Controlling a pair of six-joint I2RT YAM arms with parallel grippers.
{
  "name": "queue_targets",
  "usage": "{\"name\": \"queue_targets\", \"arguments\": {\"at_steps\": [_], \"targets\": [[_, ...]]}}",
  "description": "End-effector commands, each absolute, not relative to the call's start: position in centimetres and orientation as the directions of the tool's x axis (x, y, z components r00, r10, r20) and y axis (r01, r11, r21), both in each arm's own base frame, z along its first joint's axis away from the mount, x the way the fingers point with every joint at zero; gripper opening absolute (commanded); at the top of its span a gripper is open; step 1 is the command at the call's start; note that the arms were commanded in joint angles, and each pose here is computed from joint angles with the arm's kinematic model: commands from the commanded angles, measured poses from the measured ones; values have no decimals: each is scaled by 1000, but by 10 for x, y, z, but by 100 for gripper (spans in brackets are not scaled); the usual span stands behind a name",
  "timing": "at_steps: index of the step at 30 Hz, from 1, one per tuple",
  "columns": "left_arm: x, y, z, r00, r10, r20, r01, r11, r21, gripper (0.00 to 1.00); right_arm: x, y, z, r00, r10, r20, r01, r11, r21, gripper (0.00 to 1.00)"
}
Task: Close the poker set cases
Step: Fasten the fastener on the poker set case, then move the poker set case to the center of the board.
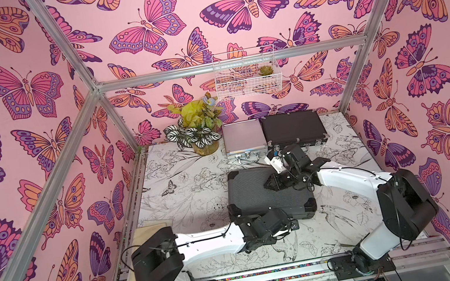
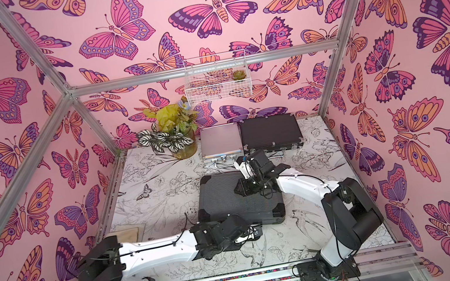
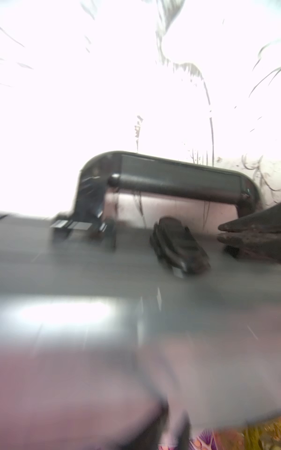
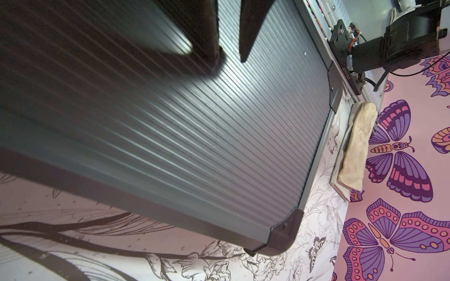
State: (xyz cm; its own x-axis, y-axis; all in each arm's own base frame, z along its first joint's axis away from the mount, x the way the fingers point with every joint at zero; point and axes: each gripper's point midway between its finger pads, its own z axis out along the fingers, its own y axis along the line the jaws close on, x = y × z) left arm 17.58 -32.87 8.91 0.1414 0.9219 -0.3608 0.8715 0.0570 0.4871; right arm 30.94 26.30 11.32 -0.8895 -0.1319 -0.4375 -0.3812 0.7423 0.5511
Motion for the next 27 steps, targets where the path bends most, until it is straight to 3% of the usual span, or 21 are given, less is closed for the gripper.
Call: {"name": "queue_targets", "arguments": {"at_steps": [1, 6, 13, 17, 21, 27], "targets": [[177, -320, 96, 75, 897, -435, 894, 133, 428, 1, 287, 219, 49, -960, -136, -245, -230, 882, 412, 20], [192, -316, 128, -88, 786, -612, 900, 325, 289, 2, 288, 219, 49, -960, -135, -244, -229, 882, 413, 20], [231, -291, 173, -302, 526, -795, 769, 628, 123, 11, 288, 220, 54, -959, -130, -251, -229, 879, 418, 20], [255, -260, 185, -449, 323, -833, 621, 783, -32, 31, 289, 220, 59, -957, -126, -262, -231, 878, 420, 21], [267, -235, 188, -536, 176, -826, 503, 852, -145, 51, 292, 219, 66, -954, -109, -278, -224, 878, 423, 22], [279, -215, 180, -652, 67, -755, 388, 886, -256, 69, 301, 209, 89, -941, -55, -334, -199, 888, 414, 42]]}}
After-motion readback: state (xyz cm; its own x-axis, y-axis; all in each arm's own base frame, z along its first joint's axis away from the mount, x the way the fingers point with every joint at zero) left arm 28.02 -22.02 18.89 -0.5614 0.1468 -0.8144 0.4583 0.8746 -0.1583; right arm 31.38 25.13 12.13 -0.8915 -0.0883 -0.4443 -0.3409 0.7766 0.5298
